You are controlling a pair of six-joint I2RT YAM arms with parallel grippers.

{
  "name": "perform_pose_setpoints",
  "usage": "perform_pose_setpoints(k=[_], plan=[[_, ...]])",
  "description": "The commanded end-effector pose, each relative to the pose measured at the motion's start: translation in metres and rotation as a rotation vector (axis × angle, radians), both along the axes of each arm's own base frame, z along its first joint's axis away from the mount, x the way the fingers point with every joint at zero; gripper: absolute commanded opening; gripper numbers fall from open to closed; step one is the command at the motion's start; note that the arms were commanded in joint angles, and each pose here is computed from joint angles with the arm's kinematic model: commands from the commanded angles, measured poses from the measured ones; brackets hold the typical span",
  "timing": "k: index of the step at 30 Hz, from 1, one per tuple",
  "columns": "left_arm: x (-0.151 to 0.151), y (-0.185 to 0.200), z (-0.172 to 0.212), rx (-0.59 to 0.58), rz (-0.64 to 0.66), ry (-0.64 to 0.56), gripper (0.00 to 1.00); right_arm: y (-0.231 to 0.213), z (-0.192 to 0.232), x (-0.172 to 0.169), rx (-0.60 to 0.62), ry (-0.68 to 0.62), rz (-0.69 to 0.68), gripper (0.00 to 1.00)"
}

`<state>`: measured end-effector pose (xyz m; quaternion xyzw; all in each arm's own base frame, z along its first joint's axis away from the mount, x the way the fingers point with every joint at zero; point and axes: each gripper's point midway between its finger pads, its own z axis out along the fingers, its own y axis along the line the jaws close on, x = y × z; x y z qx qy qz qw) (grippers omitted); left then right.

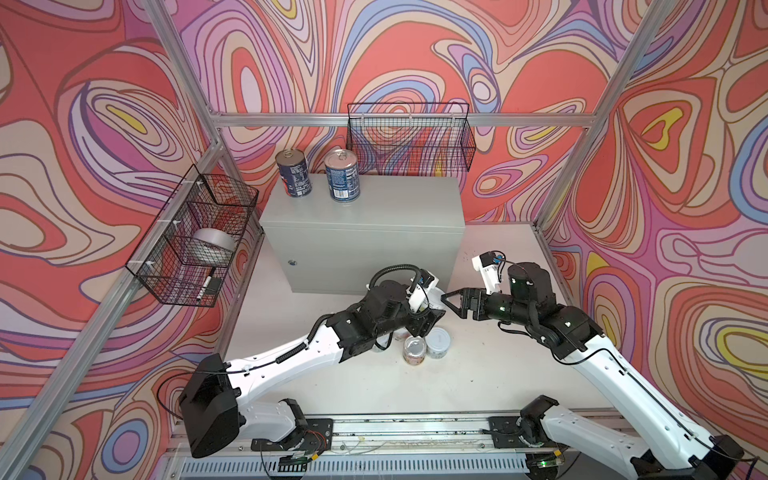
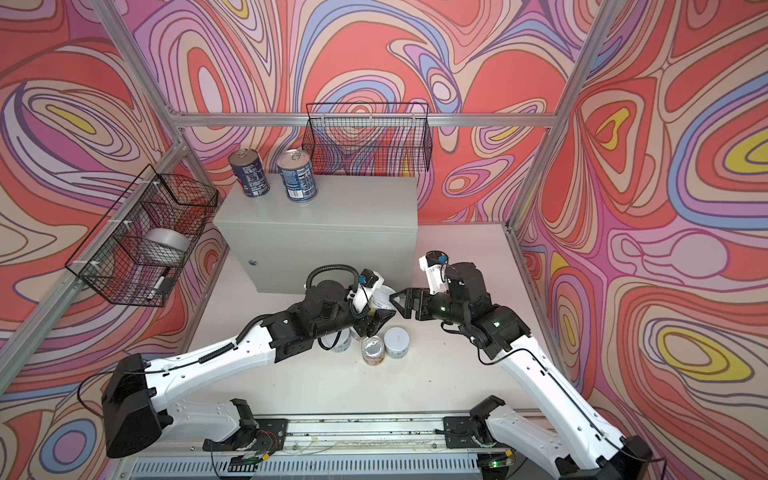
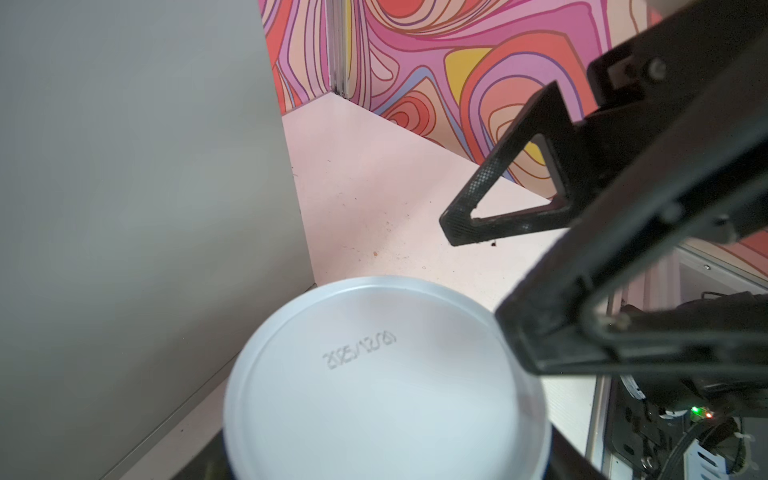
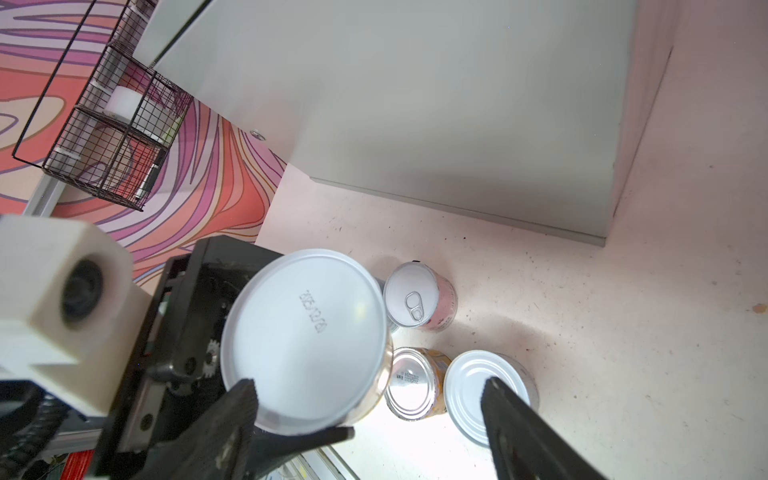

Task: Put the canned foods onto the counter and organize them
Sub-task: 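Open the right gripper and draw it back while the left gripper lifts the can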

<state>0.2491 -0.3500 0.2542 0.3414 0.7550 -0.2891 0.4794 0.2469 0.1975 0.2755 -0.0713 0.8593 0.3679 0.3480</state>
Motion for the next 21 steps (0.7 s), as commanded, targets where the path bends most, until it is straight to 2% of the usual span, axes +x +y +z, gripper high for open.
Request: perform_pose_setpoints(k=[1, 10, 15, 21], plan=[[0.003, 0.017, 0.037, -0.073, 0.066, -0.070, 0.66, -0.007, 0.000, 0.005, 0.007, -0.047, -0.049, 0.87], [0.010, 0.083, 0.069, -0.085, 0.246, -0.111, 0.65, -0.011, 0.007, 0.006, 0.044, -0.144, -0.070, 0.88], [0.019, 0.132, 0.089, -0.100, 0.386, -0.132, 0.65, -0.010, 0.009, 0.008, 0.058, -0.175, -0.068, 0.88], [0.024, 0.167, 0.118, -0.096, 0.484, -0.180, 0.65, -0.007, 0.005, 0.013, 0.053, -0.184, -0.062, 0.88]])
